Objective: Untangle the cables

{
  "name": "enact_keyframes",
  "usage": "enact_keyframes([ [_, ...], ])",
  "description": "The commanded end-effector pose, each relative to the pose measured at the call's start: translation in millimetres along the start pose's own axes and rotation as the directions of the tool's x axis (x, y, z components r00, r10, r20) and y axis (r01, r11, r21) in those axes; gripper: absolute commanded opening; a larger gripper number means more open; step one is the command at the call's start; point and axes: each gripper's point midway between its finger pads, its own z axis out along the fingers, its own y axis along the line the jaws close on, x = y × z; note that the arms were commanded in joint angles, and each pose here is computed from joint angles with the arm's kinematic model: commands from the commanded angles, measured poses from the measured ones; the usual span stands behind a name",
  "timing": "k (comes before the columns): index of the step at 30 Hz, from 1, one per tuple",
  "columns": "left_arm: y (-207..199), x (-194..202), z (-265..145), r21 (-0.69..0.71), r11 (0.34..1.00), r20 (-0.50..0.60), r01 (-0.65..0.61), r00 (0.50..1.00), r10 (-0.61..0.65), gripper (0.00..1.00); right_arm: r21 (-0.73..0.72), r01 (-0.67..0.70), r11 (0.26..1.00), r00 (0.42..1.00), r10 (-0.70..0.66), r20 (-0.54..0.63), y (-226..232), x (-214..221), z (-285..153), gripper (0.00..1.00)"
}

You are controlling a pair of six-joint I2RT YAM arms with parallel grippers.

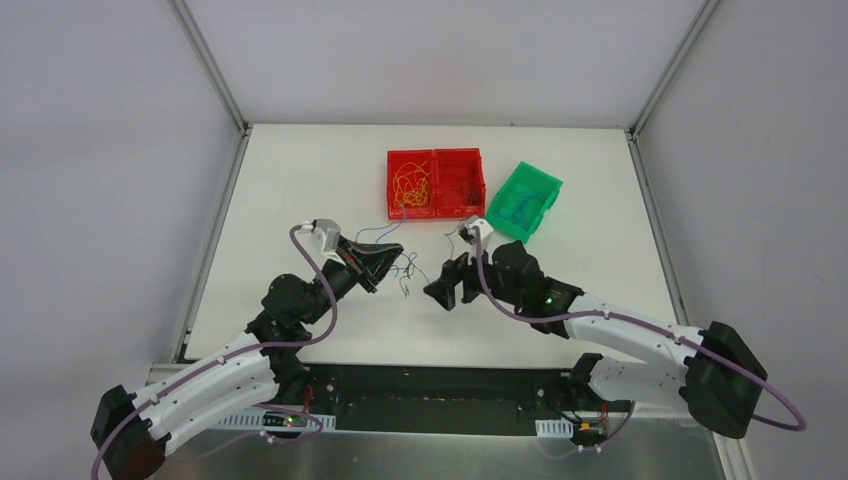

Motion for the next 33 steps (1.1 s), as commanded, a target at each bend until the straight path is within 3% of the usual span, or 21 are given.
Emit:
enact_keyframes([
  [1,-17,-2,1,0.091,0.996,-0.008,0.023,1.000,-0.022,0.00,-0.166,0.139,0.976,0.984,-0.117,0.132,40,-28,6,0.82],
  [7,-42,5,3,0.219,0.975,-0.076,0.038,0.997,-0.022,0.00,-0.203,0.188,0.961,0.974,-0.156,0.166,48,-27,2,0.82],
  [14,-71,1,-7,0.374,0.927,-0.083,0.035,0.997,-0.004,0.00,-0.207,0.207,0.956,0.972,-0.178,0.150,49,-21,5,0.75],
  [24,-77,-12,-17,0.397,0.918,-0.031,0.023,0.999,-0.011,0.00,-0.283,0.217,0.934,0.975,-0.192,0.114,63,-10,2,0.74],
  [29,-79,-17,-21,0.406,0.914,-0.013,0.014,1.000,-0.010,0.00,-0.292,0.218,0.931,0.976,-0.207,0.069,65,-3,7,0.84],
  [33,-77,-23,-25,0.390,0.921,0.015,0.005,1.000,-0.012,0.00,-0.255,0.221,0.942,0.975,-0.209,0.071,58,-3,8,0.84],
])
